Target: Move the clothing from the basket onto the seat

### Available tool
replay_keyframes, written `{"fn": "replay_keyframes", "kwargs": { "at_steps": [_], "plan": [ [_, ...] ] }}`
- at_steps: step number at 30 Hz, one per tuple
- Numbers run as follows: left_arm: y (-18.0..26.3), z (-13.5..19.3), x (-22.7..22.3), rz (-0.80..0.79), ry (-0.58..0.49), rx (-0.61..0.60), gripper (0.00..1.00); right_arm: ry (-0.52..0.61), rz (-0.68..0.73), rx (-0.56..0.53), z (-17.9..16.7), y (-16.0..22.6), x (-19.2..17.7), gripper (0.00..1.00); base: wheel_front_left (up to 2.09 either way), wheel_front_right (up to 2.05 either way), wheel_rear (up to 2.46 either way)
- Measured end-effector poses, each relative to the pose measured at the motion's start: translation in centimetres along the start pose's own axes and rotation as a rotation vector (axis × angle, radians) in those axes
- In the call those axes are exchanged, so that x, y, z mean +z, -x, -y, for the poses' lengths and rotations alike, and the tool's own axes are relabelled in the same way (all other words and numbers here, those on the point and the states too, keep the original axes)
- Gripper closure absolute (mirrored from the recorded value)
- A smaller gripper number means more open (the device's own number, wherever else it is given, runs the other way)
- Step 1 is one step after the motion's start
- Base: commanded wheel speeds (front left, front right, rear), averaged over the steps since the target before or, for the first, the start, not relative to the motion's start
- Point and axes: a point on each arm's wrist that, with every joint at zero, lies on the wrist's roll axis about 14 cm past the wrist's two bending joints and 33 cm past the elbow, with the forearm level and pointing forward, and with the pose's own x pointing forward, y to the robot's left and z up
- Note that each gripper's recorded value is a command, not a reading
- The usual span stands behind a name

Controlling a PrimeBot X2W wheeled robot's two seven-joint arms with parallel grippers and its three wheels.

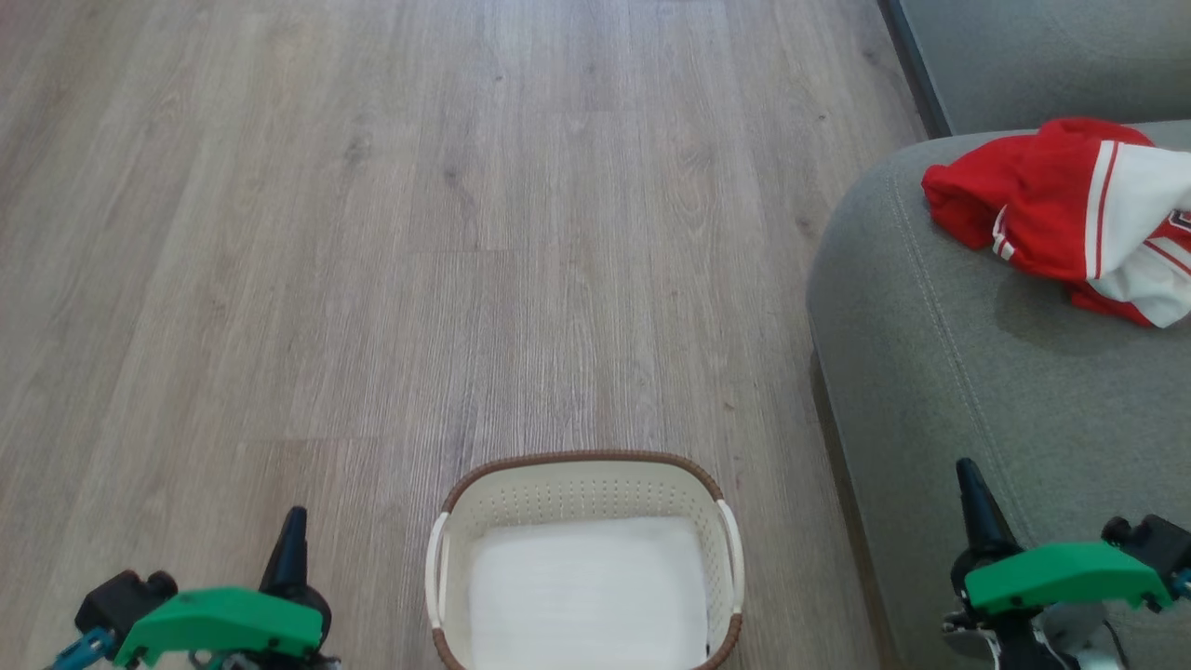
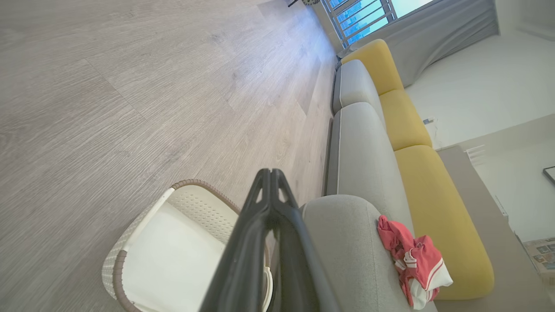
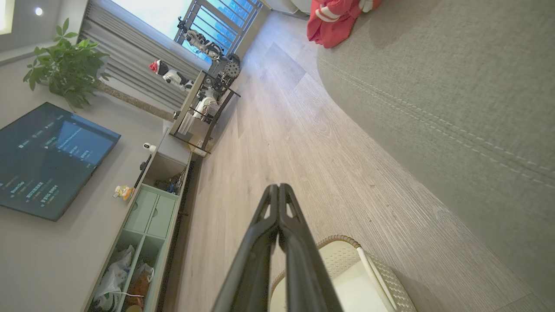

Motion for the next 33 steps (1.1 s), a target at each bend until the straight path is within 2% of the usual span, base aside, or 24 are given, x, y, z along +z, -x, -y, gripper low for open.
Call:
{"fn": "replay_keyframes", "kwargs": {
  "at_steps": [33],
  "plan": [
    [-1.9, 2.8, 2.3, 0.012, 0.395, -0.131, 1.0, -0.409, 0.017, 0.03, -0.8, -0.9, 1.6, 1.0, 0.0, 0.0, 0.0]
  ]
}}
